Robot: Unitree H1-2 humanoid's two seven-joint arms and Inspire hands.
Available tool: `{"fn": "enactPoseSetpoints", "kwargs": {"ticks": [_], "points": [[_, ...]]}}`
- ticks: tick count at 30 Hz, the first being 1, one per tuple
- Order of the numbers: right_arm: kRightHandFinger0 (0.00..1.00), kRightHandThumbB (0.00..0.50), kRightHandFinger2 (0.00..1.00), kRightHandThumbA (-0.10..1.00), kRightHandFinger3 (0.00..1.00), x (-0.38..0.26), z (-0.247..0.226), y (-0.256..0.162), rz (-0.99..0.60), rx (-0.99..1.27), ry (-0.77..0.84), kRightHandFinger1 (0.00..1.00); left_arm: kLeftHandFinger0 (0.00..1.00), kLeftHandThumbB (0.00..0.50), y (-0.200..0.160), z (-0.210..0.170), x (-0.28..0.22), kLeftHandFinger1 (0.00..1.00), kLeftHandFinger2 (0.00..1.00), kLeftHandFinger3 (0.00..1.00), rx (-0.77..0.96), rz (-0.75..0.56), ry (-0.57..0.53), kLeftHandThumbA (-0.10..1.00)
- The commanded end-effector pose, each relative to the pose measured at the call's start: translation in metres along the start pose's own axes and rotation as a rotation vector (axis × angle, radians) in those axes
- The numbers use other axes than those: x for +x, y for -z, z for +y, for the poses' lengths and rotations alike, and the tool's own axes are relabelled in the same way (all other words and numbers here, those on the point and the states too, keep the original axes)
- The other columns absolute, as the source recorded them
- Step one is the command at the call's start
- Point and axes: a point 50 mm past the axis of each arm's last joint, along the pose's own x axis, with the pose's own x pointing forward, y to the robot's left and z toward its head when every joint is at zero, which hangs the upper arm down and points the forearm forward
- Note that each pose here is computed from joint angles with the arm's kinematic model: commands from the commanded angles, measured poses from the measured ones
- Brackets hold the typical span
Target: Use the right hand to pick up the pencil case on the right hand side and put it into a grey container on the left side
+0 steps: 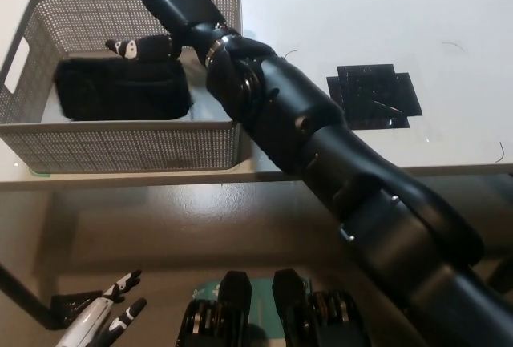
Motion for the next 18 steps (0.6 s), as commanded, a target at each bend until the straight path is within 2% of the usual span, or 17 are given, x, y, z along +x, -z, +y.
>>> {"fn": "enactPoseSetpoints", "kwargs": {"ticks": [1,5,8,10,13,18], "points": [[1.00,0.493,1.00,1.00,1.00,0.007,-0.038,-0.011,-0.039,0.060,-0.034,1.00,1.00,0.288,-0.004,0.015,0.004,1.00,1.00,1.00,0.001,-0.035,-0.008,1.00],[1.00,0.464,1.00,1.00,1.00,-0.002,-0.044,-0.010,-0.087,0.155,0.030,1.00,1.00,0.271,-0.002,0.013,0.003,1.00,1.00,1.00,-0.070,-0.041,-0.005,1.00],[1.00,0.471,1.00,1.00,1.00,-0.015,-0.059,-0.013,-0.134,0.207,0.098,1.00,1.00,0.266,-0.001,0.014,0.003,1.00,1.00,1.00,-0.038,-0.043,-0.008,1.00],[1.00,0.434,1.00,1.00,1.00,-0.030,-0.073,-0.015,-0.170,0.251,0.144,1.00,1.00,0.261,-0.003,0.013,0.003,1.00,1.00,1.00,0.024,-0.040,-0.008,1.00],[1.00,0.407,1.00,1.00,1.00,-0.054,-0.091,-0.011,-0.208,0.268,0.212,1.00,1.00,0.276,-0.002,0.011,0.004,1.00,1.00,1.00,0.006,-0.043,-0.009,1.00],[1.00,0.426,1.00,1.00,1.00,-0.107,-0.114,0.018,-0.246,0.338,0.347,1.00,1.00,0.309,0.003,0.014,0.002,1.00,1.00,1.00,-0.003,-0.037,-0.008,1.00]]}}
